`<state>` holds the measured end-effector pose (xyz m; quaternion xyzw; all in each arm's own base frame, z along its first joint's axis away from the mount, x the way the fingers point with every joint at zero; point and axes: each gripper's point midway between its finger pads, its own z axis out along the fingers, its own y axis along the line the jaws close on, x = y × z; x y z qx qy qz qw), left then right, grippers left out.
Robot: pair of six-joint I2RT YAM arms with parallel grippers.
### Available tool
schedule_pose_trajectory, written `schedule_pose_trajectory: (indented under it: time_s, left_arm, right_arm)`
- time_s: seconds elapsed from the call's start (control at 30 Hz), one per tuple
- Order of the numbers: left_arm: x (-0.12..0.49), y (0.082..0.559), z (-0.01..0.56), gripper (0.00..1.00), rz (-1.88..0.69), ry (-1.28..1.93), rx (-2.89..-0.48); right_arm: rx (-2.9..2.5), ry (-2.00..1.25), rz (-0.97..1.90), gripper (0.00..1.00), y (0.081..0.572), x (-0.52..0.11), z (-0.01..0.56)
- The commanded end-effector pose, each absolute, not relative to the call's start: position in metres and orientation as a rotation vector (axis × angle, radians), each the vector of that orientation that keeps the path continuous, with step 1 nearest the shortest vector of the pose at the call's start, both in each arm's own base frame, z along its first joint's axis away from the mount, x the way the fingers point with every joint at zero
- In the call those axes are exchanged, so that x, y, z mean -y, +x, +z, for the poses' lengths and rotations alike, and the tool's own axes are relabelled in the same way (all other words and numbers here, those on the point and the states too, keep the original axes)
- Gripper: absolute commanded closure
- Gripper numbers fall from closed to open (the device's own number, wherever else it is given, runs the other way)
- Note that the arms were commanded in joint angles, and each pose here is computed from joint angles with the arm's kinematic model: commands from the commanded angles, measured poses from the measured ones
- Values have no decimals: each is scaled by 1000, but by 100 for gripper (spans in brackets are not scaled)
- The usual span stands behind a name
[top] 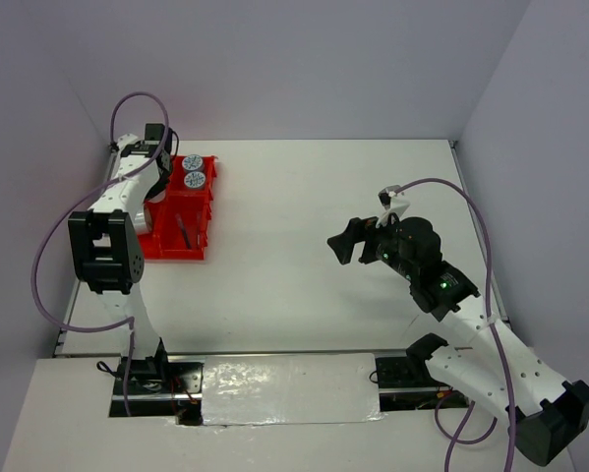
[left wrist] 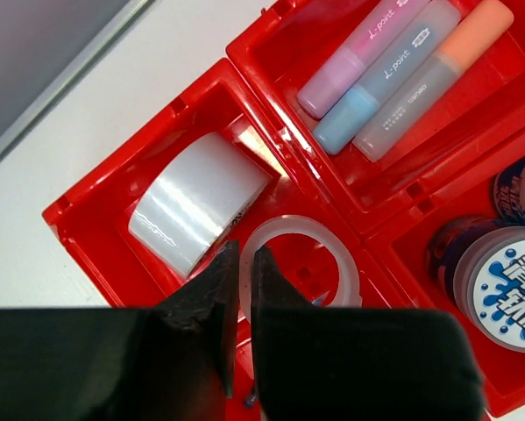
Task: Sort the stationery into containers
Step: Place the stationery in the storage box, then reset both arms
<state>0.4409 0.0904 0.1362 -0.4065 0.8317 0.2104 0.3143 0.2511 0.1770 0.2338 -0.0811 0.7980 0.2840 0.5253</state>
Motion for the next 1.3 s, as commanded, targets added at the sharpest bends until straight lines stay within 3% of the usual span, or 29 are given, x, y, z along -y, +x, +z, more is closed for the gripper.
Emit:
schedule_pose_trajectory:
  time_s: [0.0, 0.5, 0.9, 1.0, 1.03, 1.17, 1.27]
  left_arm:
    - [-91, 444, 125, 83, 558, -1067, -2215]
    - [-106, 439, 107, 64, 554, -1111, -2246]
    - [-103, 435, 135, 58, 478, -1099, -2200]
    - [-89, 440, 169, 48, 362, -1035, -2163]
    - [-83, 440, 178, 39, 334, -1011, -2155]
    - [-60, 427, 216, 20, 258, -913, -2136]
    - [-37, 407, 234, 16, 170, -840, -2146]
  right_arm:
    - [-1868, -221, 688, 0, 254, -180, 239]
    - [-1871, -225, 693, 0, 254, -181, 238]
    - [-1870, -226, 697, 0, 254, -182, 239]
    - [-1872, -228, 702, 0, 254, -183, 238]
    - [-1868, -230, 706, 0, 254, -184, 239]
    - [-1867, -230, 703, 0, 254, -184, 240]
    - [-1865, -191, 656, 0, 256, -174, 245]
